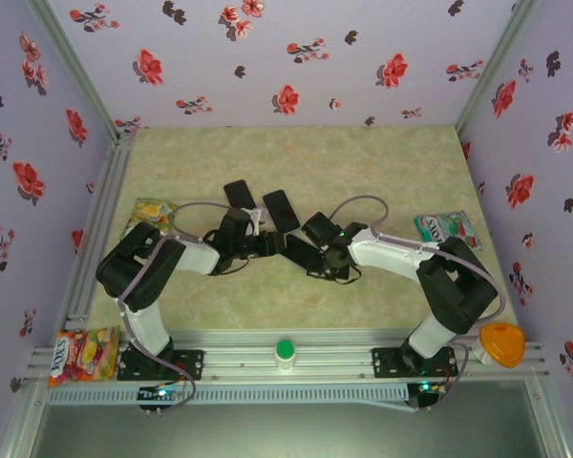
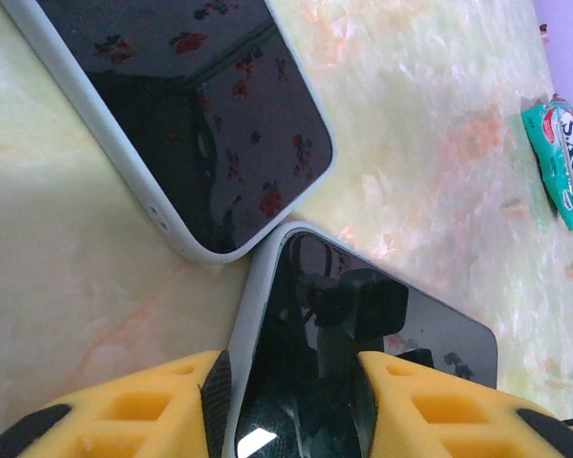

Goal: Put the phone into the phone case

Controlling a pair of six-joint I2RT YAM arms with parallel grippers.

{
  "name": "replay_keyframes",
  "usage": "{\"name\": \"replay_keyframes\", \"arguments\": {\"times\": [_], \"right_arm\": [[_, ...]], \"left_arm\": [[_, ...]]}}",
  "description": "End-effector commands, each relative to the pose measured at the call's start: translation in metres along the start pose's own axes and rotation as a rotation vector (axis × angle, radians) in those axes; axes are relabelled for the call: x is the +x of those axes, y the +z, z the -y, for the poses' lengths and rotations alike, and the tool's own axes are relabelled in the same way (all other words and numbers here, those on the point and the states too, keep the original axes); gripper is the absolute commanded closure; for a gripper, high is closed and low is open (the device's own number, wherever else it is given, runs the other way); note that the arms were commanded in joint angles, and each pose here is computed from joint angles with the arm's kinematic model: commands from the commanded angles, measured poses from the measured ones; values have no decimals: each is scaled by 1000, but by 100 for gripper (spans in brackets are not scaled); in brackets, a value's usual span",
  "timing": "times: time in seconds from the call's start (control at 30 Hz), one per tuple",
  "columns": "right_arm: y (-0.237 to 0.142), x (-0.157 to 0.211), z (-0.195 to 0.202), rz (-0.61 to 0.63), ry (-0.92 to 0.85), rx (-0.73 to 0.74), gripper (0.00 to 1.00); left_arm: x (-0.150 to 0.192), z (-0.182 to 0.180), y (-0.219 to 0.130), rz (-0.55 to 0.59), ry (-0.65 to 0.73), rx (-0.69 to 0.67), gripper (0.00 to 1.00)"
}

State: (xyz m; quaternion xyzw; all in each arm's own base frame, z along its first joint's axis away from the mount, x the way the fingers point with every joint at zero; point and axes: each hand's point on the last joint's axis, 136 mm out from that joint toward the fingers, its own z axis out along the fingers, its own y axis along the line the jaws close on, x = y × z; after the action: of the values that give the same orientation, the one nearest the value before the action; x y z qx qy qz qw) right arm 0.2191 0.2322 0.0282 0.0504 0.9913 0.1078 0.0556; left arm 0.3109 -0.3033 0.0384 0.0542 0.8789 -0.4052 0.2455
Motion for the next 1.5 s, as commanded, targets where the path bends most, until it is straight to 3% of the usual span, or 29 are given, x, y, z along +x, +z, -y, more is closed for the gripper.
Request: {"name": "replay_keyframes", "arguments": {"times": [0.0,0.9,1.47], "right_arm": [[36,20,16,-73,-39,88,95],[82,59,35,-234,12,89,100],[87,65,47,-287,42,54,100]], "left_arm": [[32,-12,-1,-95,-43,-50,58],[28,-11,0,-66,-58,-75,58],[19,-10,0,-54,-33,-119,58]]}}
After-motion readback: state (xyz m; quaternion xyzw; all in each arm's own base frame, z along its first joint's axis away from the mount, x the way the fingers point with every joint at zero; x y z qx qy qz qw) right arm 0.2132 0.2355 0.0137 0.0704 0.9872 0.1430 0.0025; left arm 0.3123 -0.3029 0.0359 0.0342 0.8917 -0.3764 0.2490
